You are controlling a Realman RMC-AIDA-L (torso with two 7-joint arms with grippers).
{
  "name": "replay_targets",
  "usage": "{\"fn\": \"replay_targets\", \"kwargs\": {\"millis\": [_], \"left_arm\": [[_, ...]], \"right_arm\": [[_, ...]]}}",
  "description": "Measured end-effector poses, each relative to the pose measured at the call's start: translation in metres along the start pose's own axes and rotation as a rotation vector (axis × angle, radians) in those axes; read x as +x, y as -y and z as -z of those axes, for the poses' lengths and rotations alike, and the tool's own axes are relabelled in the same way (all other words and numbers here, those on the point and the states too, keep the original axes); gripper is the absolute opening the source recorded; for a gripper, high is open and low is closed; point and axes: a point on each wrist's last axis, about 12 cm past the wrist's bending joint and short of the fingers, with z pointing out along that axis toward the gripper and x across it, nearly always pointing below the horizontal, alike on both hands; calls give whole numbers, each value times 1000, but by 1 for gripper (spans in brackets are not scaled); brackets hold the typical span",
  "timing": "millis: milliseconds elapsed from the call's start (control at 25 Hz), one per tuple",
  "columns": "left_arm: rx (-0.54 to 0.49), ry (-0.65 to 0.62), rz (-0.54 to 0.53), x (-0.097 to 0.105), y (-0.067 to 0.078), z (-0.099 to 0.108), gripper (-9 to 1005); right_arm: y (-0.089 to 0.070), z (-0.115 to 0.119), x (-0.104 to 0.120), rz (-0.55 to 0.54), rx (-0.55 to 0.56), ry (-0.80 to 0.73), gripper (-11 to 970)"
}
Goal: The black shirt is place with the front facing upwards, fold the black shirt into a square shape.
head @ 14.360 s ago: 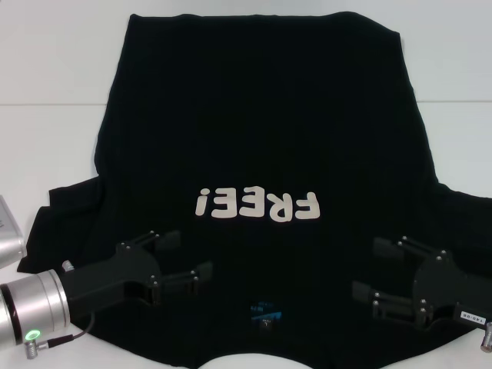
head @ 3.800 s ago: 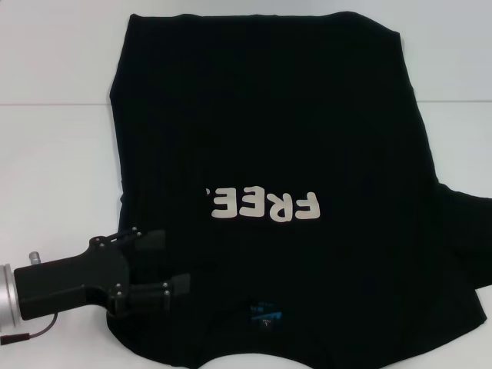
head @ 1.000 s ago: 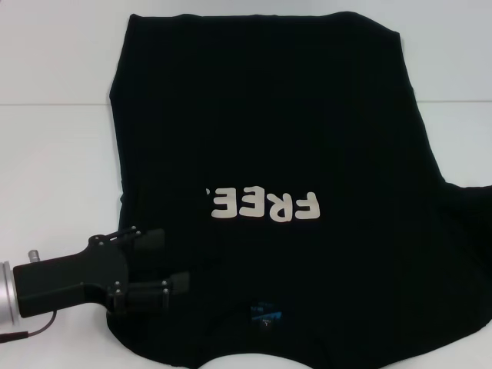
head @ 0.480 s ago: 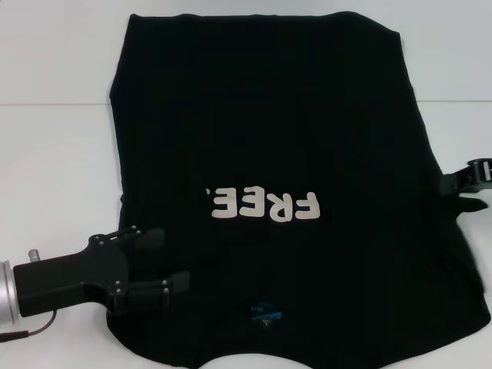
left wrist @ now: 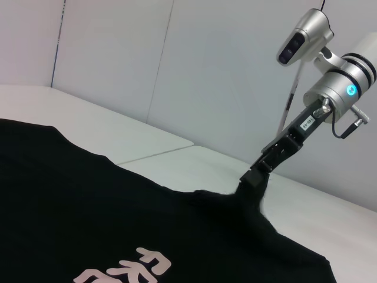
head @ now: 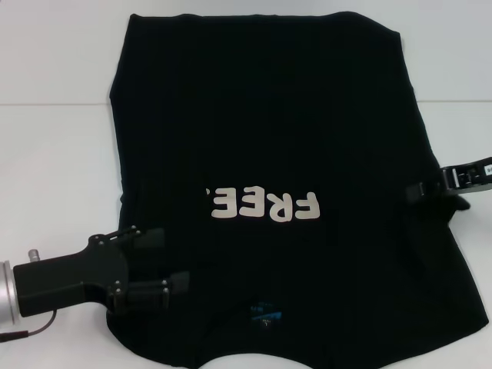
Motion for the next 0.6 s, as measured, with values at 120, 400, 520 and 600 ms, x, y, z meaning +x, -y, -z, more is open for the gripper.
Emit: {"fn": "replay_targets", "kwargs": {"millis": [120,400,520,600], "left_arm": [[5,-4,0,0,0,-1,929],[7,-7,4,1,0,-1,928],[7,-5,36,0,0,-2,928],[5,0,97,-3,-2,-1,928]], "right_arm": [[0,-4,5,-10,-37,6,181],[7,2,16,-58,-144,86,343],[13,8,24,-74,-196,126,412],[18,13,34,-65,-253,167,476]]}}
